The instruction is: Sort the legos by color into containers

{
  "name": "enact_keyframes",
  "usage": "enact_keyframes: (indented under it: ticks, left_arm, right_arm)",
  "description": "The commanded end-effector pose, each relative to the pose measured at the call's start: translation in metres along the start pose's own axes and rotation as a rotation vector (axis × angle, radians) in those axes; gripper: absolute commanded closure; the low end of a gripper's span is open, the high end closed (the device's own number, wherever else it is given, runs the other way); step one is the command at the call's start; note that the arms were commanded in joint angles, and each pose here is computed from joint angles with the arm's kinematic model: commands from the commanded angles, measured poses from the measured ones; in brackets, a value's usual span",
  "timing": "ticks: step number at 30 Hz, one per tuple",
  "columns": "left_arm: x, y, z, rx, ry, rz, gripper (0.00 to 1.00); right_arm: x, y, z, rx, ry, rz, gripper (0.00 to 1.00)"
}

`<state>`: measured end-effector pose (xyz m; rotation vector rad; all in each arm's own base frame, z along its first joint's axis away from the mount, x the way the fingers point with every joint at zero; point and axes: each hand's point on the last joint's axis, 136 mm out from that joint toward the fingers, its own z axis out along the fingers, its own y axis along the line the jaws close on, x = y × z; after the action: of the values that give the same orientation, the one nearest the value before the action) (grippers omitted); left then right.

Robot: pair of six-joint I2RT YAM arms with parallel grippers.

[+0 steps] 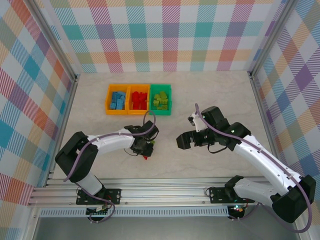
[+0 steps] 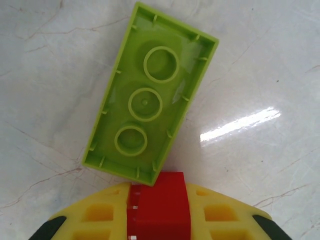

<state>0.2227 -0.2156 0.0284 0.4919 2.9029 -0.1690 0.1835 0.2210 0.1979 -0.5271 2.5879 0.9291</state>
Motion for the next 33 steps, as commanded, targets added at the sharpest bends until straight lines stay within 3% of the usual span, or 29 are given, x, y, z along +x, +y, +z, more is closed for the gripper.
enact_keyframes:
  ticks: [1, 7, 11, 15, 17, 20, 24, 27, 33]
  left_arm:
    - [-0.031, -0.004, -0.048, 0.016, -0.156, 0.025, 0.81]
    - [-0.119, 0.054, -0.109, -0.104, -0.439, -0.064, 0.82]
    - [-0.185, 0.106, -0.109, -0.152, -0.551, -0.197, 0.83]
    - [-0.236, 0.139, -0.097, -0.172, -0.575, -0.255, 0.82]
    - [-0.259, 0.141, -0.091, -0.179, -0.584, -0.219, 0.76]
    - [-0.281, 0.141, -0.091, -0.181, -0.589, -0.197, 0.55]
    - [-0.281, 0.131, -0.113, -0.123, -0.631, -0.197, 0.47]
    - [-0.260, 0.118, -0.137, -0.061, -0.659, -0.175, 0.46]
    - [-0.156, 0.086, -0.206, -0.025, -0.699, 0.055, 0.43]
  right_arm:
    - [-0.007, 0.019, -0.005, -0.082, -0.012, -0.001, 0.04]
    - [-0.018, 0.021, -0.008, -0.084, -0.073, -0.011, 0.03]
    - [-0.019, 0.016, -0.005, -0.061, -0.065, 0.008, 0.03]
    - [-0.017, 0.016, -0.008, -0.059, -0.070, 0.020, 0.03]
    - [-0.016, 0.016, -0.010, -0.056, -0.080, 0.021, 0.02]
    - [-0.015, 0.012, -0.009, -0.045, -0.083, 0.031, 0.02]
    - [-0.014, -0.016, 0.001, 0.094, -0.079, 0.120, 0.04]
    - [-0.012, -0.035, 0.013, 0.206, -0.064, 0.229, 0.07]
    - [0.000, -0.007, 0.071, 0.300, -0.002, 0.342, 0.11]
